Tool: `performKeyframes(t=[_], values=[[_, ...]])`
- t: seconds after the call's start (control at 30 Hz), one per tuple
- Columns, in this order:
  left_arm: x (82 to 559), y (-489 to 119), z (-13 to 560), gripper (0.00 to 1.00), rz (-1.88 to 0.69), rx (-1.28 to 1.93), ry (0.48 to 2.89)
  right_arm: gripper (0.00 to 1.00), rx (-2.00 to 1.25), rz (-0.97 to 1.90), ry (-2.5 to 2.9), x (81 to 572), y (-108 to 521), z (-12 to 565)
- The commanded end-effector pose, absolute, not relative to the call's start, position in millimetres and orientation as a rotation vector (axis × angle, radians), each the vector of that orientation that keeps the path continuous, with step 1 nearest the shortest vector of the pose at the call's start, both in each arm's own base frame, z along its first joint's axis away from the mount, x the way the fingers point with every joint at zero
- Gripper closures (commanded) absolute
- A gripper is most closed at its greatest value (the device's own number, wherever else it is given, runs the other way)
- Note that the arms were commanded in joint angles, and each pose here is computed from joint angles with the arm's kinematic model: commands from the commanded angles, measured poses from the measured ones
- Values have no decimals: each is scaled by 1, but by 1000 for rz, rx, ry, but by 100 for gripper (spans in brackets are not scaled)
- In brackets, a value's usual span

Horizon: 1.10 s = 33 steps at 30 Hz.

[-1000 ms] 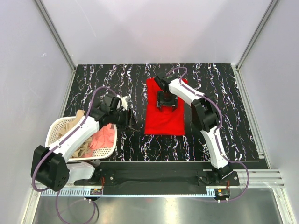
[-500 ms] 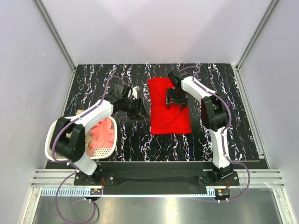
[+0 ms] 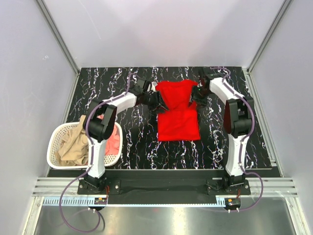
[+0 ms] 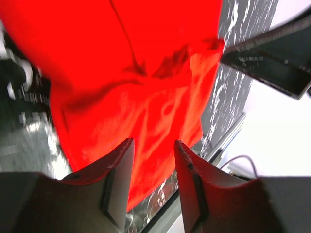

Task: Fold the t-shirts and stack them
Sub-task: Fold the tshirt

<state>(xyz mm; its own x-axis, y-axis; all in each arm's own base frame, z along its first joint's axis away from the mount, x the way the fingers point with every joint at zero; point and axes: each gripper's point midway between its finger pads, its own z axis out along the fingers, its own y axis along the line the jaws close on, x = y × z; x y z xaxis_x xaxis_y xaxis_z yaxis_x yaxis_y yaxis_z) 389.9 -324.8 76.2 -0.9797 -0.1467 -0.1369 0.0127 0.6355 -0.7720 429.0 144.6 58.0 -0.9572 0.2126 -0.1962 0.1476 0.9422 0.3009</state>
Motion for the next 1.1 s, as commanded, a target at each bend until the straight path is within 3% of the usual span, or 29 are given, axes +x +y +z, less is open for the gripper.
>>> performKeyframes(t=[0.0, 0.33, 0.57, 0.7, 0.83, 1.07], values=[[418, -331, 80, 58, -1319, -185, 2612, 50, 306, 539, 2827, 441, 138, 54], [428, -305, 28, 61, -1182, -356, 2735, 60, 456, 493, 2906, 440, 102, 6], [426, -307, 44, 60, -1183, -259, 2720, 55, 451, 367, 2854, 443, 87, 50], [421, -307, 44, 60, -1200, -250, 2720, 50, 422, 571, 2788, 447, 111, 86], [420, -309, 44, 60, -1219, -261, 2714, 55, 408, 759, 2809, 438, 148, 88], [423, -309, 44, 60, -1219, -267, 2709, 62, 390, 672, 2830, 436, 150, 71]])
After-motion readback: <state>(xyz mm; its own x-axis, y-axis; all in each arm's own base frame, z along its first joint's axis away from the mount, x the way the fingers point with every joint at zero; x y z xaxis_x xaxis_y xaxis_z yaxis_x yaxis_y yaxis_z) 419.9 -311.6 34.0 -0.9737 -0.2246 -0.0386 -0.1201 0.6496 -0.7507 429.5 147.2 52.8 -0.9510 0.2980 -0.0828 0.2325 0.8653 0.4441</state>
